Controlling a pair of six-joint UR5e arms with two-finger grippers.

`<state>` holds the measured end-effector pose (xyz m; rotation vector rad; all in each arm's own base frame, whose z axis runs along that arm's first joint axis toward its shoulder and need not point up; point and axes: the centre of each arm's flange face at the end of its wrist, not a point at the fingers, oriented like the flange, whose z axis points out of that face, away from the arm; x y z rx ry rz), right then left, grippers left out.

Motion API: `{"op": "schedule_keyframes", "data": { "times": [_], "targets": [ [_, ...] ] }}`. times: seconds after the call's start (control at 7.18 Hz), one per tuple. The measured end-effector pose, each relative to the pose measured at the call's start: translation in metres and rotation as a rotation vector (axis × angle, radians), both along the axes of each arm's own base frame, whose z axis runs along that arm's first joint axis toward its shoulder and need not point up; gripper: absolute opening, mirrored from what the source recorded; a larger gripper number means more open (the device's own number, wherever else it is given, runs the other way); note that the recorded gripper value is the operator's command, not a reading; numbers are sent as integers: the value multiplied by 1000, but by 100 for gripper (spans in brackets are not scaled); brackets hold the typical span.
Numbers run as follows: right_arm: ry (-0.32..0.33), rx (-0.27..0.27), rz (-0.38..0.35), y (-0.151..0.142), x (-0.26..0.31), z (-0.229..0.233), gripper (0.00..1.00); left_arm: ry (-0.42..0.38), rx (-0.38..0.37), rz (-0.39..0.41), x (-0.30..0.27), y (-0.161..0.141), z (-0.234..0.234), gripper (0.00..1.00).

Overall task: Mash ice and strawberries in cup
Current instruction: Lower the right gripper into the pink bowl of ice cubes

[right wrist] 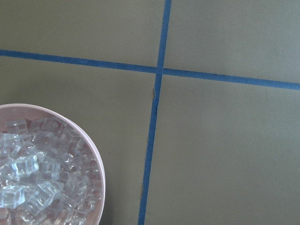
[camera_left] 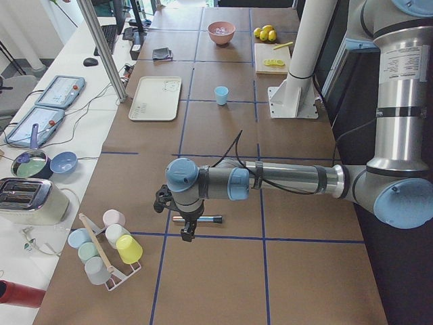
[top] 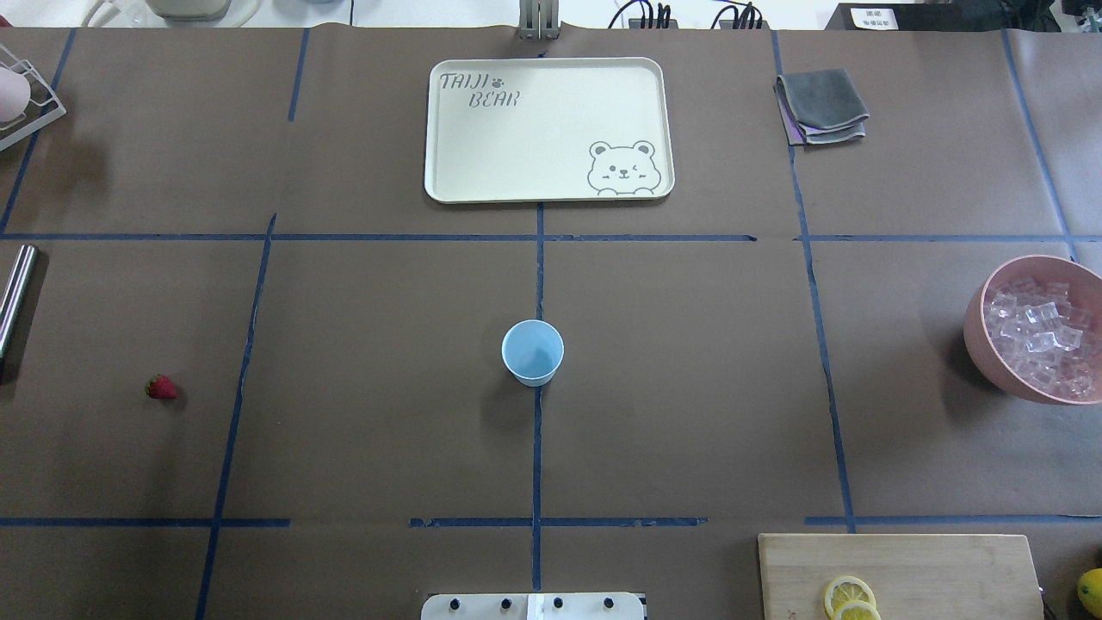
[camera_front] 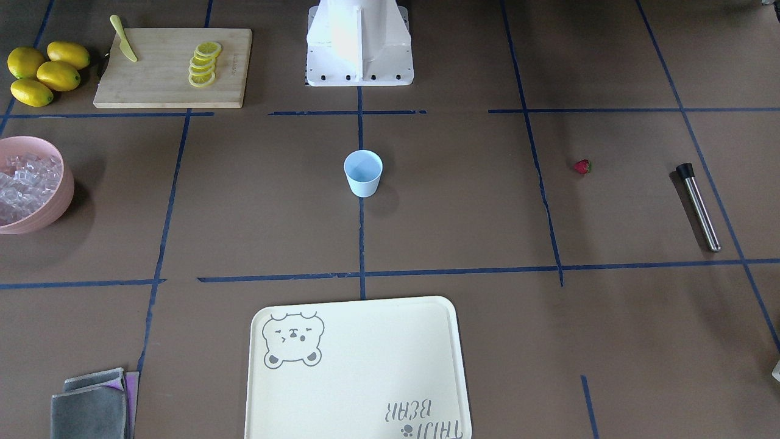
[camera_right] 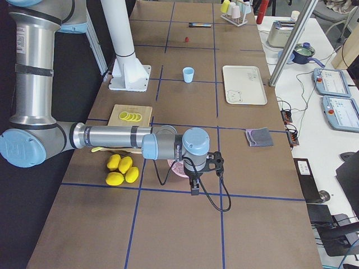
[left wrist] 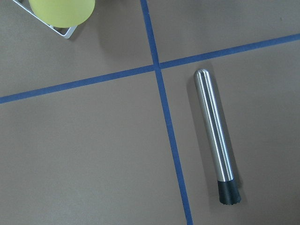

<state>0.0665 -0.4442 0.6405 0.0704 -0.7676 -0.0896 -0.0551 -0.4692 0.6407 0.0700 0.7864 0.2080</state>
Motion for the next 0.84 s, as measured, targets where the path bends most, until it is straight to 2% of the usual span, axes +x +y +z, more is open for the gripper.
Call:
{"op": "schedule_keyframes", "data": {
  "times": [0.42,0.56,0.84],
  "targets": [
    [0,8,-5,-1,-2,-3,100,0,7,13,5,-3,-2,100],
    [0,26,-22,-3,-9,-11,100,0,6,17,7,-4,-2,100],
    [-3,105,-83,-13,-46,-38,100,0,4,19,8,-3,-1,100]
  ]
}}
